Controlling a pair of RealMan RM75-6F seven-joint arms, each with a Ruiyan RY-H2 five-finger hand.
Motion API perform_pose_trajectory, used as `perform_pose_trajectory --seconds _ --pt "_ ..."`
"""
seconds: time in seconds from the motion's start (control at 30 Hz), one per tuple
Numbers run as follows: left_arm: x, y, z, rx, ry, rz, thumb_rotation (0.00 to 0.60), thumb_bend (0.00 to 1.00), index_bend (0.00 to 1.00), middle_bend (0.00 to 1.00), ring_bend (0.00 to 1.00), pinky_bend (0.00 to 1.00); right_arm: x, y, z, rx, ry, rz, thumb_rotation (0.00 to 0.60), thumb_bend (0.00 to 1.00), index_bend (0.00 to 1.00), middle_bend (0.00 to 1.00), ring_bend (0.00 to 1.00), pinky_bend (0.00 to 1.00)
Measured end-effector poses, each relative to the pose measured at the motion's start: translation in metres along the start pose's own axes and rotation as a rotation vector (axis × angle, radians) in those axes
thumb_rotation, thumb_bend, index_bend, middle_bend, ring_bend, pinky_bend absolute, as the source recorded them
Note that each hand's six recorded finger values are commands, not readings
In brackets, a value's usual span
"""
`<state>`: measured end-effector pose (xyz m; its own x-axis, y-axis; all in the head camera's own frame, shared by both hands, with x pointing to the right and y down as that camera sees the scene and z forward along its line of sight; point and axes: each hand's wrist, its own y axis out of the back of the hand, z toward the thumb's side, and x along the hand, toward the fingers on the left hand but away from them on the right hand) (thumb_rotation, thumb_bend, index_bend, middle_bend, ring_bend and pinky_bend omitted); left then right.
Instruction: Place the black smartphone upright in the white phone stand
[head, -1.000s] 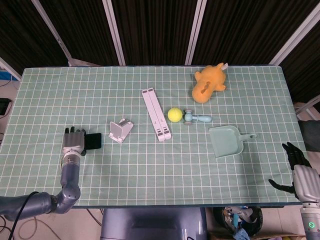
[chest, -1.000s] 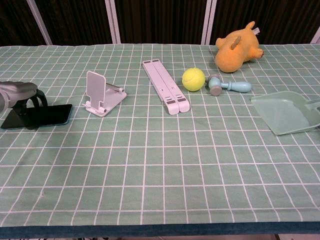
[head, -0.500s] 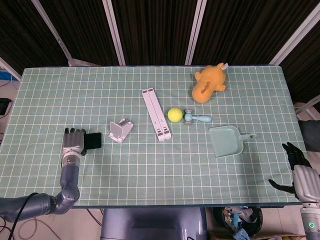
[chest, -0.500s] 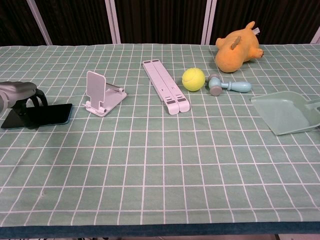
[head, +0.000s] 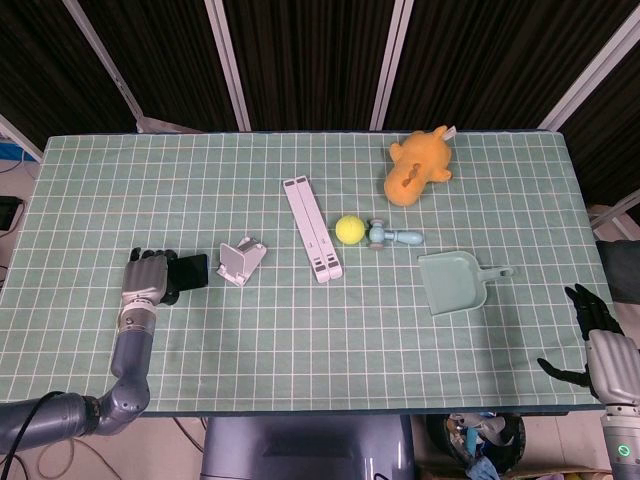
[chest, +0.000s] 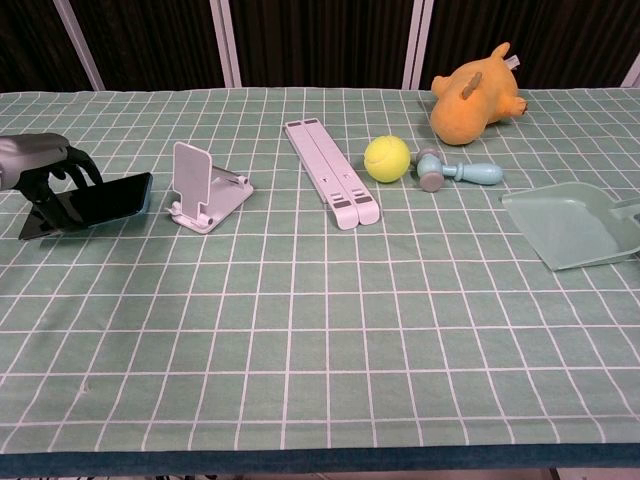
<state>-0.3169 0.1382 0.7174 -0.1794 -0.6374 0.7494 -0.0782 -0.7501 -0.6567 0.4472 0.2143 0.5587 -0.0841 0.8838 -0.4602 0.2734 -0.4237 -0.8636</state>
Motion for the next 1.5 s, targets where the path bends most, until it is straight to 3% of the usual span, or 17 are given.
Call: perform_pose_trajectory --seconds 0.23,0.47,0.8,1.1,1.27,1.5 --pt "-0.017 0.018 -0.004 -0.133 -0.019 0.040 0.600 0.40 0.51 0.55 0.14 0.06 0.000 0.000 0.000 -0.003 0.003 -0.001 0.600 0.10 0.00 0.00 0.00 0.20" --pt "-0.035 0.037 -0.008 -0.335 -0.043 0.089 0.600 0.40 0.50 0.55 0.14 0.06 0.000 0.000 0.001 -0.008 0.005 0.002 0.600 0.10 0.00 0.00 0.00 0.20" --pt "-0.054 0.059 0.023 -0.656 -0.127 0.179 0.600 0.41 0.49 0.55 0.14 0.06 0.000 0.000 0.001 -0.015 0.005 0.002 0.600 0.10 0.00 0.00 0.00 0.20" --pt "-0.069 0.032 0.068 -0.946 -0.138 0.142 0.600 0.41 0.48 0.55 0.14 0.06 0.000 -0.001 0.001 -0.029 0.002 0.007 0.600 0.10 0.00 0.00 0.00 0.20" --pt "-0.073 0.019 0.075 -1.082 -0.101 0.161 0.600 0.40 0.48 0.55 0.14 0.06 0.000 -0.001 0.001 -0.033 0.003 0.010 0.600 0.10 0.00 0.00 0.00 0.20" --pt "-0.072 0.019 0.069 -1.148 -0.063 0.196 0.600 0.40 0.48 0.55 0.14 0.06 0.001 -0.001 0.001 -0.035 0.005 0.011 0.600 0.10 0.00 0.00 0.00 0.20"
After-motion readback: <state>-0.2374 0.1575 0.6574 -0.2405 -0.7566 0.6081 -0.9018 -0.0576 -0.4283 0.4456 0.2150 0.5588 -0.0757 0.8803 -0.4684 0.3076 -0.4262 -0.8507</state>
